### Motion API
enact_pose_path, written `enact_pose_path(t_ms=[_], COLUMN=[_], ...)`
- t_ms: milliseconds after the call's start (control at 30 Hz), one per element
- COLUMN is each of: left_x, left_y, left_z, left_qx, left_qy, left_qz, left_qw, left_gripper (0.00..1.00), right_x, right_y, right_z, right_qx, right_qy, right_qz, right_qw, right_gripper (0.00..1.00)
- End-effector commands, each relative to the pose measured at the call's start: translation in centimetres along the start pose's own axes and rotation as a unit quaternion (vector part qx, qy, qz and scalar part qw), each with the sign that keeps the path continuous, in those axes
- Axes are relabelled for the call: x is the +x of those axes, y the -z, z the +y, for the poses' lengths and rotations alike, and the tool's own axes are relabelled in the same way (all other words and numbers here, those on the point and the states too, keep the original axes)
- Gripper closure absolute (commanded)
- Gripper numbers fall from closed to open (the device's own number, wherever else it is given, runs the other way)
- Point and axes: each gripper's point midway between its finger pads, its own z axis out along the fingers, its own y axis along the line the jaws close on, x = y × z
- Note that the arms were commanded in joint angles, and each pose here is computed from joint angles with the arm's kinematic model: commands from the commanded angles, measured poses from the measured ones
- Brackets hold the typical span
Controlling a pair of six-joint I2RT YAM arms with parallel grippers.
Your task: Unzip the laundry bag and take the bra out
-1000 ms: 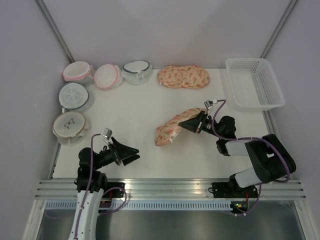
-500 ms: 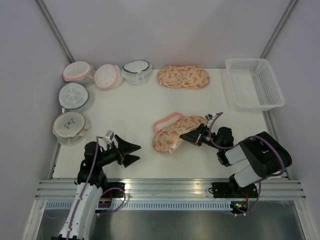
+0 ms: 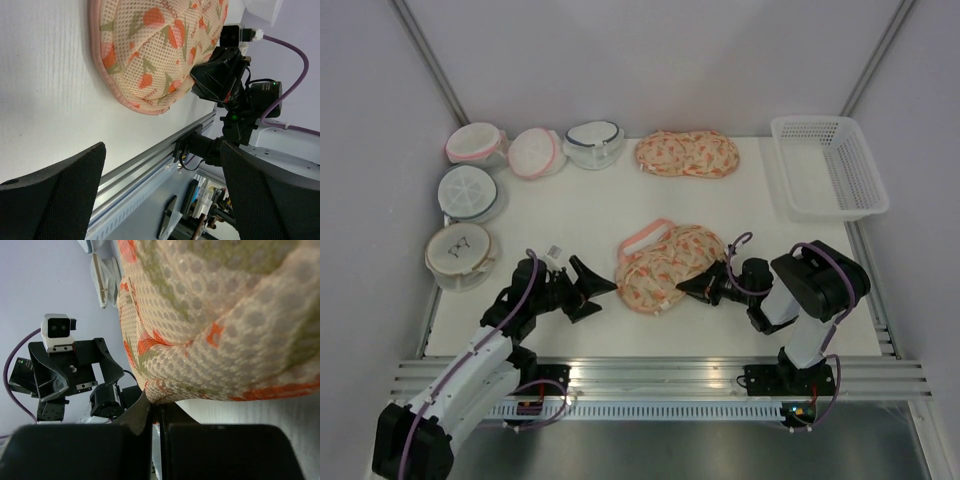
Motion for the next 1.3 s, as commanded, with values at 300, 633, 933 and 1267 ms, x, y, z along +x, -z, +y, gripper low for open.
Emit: enact_pose_path(t_ms=[300,633,933,1267], left_x=[0.0,-3.0,3.7,2.3], left_y=[-5.5,-6.1,-11.2,-10.3], left_z=[-0.1,-1.6,-3.5,-2.6], left_qx=[-0.020,0.029,0.045,0.048], left_qy=[0.023,0.089,0.157,0.168], left_qz=[-0.060,-0.163,0.019,-0.056], left_qw=[0.998,0.982,0.986,0.983], left_gripper=[0.00,0.00,0.00,0.06], right_x=[-2.5,-1.7,-1.7,-0.8], right_y=[0.6,1.5,1.9,2.5], right_z=[11.9,13.2,14.4,15.1], right_qx=[-0.219,-0.234,-0.250,-0.259], right_qy=[0.039,0.002,-0.004,0.003], right_qz=[-0.053,-0.039,-0.050,-0.029], right_qw=[0.974,0.971,0.967,0.965], right_gripper=[1.00,1.00,1.00,0.99])
